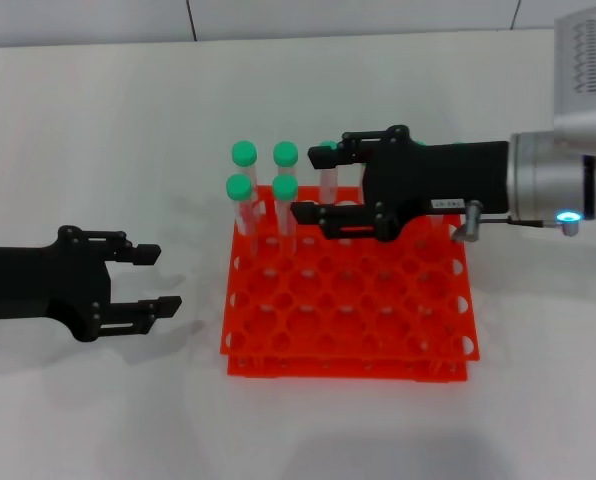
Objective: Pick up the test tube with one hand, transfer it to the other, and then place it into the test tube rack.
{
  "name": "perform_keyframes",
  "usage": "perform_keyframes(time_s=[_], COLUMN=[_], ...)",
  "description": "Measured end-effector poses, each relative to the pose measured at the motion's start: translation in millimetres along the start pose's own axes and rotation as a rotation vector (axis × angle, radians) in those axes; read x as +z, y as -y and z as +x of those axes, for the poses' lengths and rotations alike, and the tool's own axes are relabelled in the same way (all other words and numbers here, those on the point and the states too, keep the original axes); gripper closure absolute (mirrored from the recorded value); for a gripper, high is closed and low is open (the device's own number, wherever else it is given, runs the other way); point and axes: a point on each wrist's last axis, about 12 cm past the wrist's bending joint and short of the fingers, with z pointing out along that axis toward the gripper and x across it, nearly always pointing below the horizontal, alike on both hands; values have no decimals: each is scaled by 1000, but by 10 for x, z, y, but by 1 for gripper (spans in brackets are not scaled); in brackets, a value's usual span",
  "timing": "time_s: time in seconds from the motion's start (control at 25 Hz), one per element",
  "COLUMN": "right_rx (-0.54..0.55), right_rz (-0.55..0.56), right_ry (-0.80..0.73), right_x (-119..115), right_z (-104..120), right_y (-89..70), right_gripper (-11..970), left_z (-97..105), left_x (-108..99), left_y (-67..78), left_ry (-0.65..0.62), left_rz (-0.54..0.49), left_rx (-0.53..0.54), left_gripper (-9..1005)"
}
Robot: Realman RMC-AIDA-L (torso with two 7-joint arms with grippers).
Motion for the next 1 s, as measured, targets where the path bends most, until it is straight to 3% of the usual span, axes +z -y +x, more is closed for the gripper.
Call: perform_keyframes(time_s=[0.2, 0.4, 1.0], right_rx=[10, 45, -15], right_rz=[1, -17, 10], right_ry=[27, 33, -131], right_x=[-190, -589, -853], right_z=[-37, -38, -12], right_y=[15, 79, 121], right_gripper=[315, 319, 325], left_z=[-65, -141, -250], left_x=[-37, -72, -180], left_y=[-10, -25, 57], left_ry=[24, 53, 123], left_rz=[-5, -17, -13], left_rx=[19, 44, 76], left_gripper=[358, 358, 358])
